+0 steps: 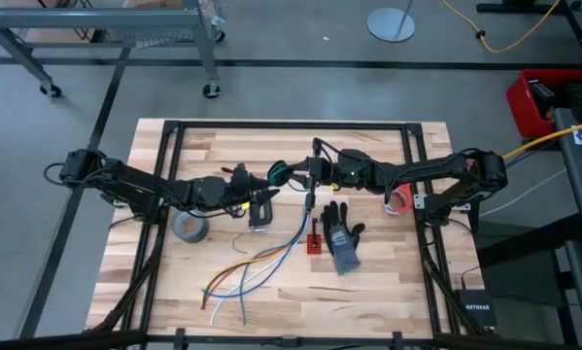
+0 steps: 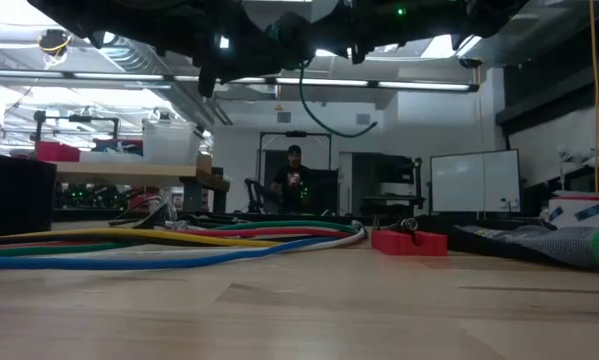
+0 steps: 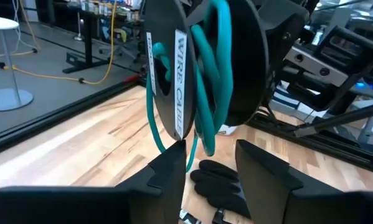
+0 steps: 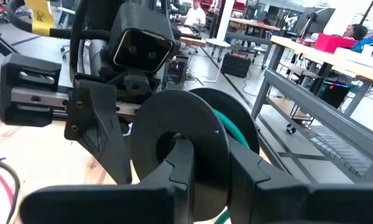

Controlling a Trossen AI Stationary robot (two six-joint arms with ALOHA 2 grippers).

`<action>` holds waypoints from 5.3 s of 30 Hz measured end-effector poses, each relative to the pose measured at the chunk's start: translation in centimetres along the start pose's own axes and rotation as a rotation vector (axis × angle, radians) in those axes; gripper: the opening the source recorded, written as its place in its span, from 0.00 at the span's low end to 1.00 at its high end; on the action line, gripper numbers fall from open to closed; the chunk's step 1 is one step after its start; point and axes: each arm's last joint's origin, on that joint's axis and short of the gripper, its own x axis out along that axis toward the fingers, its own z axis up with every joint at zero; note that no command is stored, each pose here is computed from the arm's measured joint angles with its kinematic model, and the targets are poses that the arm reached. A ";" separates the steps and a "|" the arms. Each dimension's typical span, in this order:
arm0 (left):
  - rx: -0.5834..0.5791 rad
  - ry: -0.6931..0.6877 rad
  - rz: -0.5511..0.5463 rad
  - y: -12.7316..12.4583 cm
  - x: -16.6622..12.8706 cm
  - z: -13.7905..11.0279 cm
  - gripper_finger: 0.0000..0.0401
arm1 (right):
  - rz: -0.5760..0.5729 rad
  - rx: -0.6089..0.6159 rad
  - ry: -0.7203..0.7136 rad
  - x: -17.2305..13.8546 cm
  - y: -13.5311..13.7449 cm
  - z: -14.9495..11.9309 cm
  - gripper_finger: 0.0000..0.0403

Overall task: Coil cords
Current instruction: Uncoil the green wire from the spool

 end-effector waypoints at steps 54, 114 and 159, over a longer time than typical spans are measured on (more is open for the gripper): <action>-0.062 0.252 0.030 0.1 -0.4 -2.8 0.02 | -0.140 0.035 -0.068 0.3 -0.8 2.4 0.14; -0.150 0.083 0.030 0.9 0.5 -0.8 0.01 | -0.252 0.099 -0.042 0.3 -1.0 2.1 0.14; -0.088 0.179 0.063 1.4 0.3 -1.8 0.33 | -0.382 -0.063 0.018 0.6 -2.6 7.9 0.14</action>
